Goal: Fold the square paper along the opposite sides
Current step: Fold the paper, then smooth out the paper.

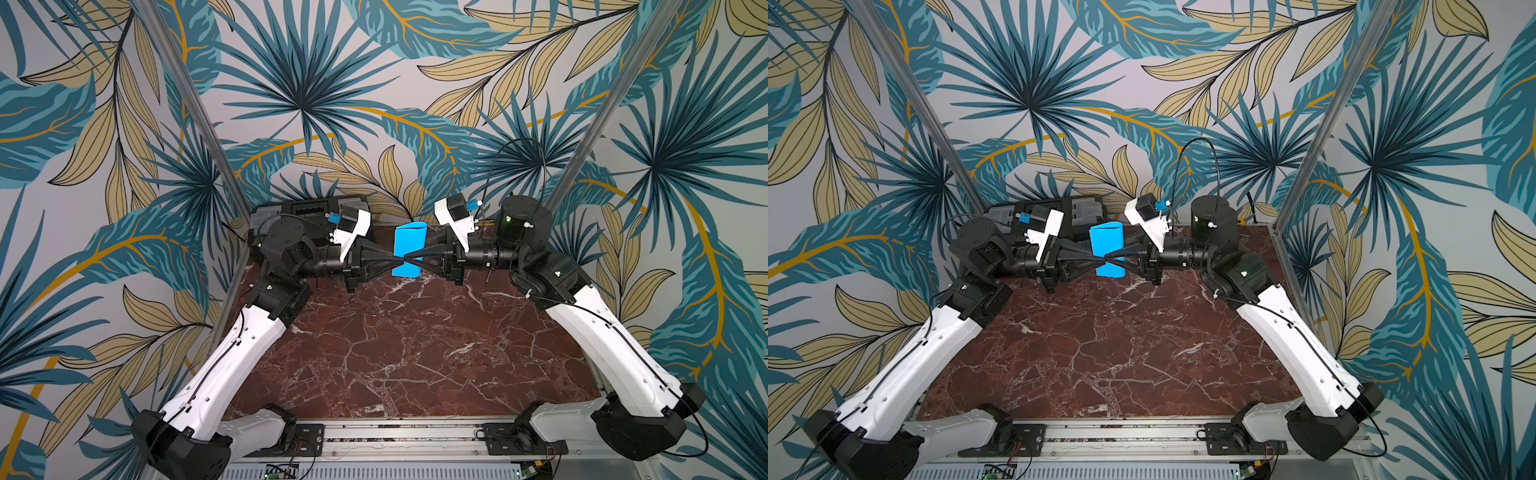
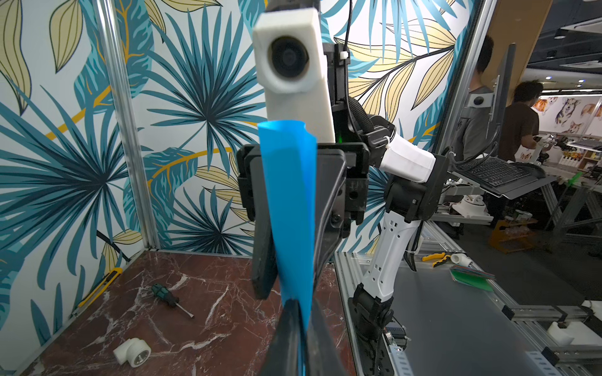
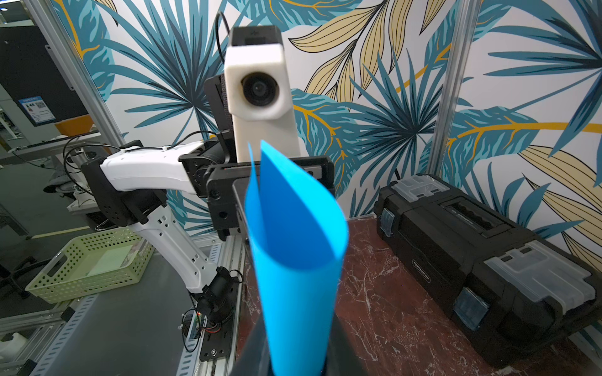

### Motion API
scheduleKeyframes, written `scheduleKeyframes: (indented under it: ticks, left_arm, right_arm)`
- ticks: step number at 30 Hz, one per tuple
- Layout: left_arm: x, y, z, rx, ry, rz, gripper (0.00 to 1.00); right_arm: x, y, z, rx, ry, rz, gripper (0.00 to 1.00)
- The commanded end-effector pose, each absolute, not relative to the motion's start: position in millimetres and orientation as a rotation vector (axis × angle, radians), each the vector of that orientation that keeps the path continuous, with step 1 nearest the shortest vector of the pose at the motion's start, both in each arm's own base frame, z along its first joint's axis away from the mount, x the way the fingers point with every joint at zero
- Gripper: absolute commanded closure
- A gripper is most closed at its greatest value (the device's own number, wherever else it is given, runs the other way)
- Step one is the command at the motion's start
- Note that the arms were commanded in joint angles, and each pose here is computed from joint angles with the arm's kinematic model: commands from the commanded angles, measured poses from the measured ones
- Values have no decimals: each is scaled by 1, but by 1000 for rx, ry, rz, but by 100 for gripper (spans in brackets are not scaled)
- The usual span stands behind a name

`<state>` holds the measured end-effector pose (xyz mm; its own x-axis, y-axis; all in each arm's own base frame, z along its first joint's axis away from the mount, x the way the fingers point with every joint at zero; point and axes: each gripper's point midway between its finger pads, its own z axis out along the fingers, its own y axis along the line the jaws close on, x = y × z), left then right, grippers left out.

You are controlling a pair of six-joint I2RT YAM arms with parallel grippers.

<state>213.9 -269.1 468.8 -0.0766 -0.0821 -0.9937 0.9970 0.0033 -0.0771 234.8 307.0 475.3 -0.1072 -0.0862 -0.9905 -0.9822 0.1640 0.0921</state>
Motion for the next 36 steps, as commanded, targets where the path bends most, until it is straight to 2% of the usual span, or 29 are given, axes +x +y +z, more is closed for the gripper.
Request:
scheduleKeyframes:
  ticks: [1,7,8,11,13,19,26,36]
  left_arm:
    - [209,-267,479,1117,1168,-1271,93]
    - [211,-267,479,1106,1176,-1261,100]
    - [212,-268,478,1105,1177,-1258,100]
    - [213,-268,479,1099,1179,-1255,100]
    - [212,-267,479,1098,1179,-1255,100]
    - [211,-267,481,1097,1173,-1261,100]
    - [209,-266,484,1092,1171,-1267,100]
    - [206,-263,492,1081,1151,-1255,100]
  right_arm:
    - [232,310,478,-1122,1411,1135,77]
    - [231,310,478,-1124,1409,1138,76]
    - [231,310,478,-1122,1411,1139,72]
    - [232,309,478,-1118,1412,1131,50]
    - [230,307,479,-1124,1404,1111,44]
    - [222,301,487,-1132,1375,1090,48]
    - [224,304,482,-1135,1392,1103,64]
    - [224,303,477,-1141,1396,1097,70]
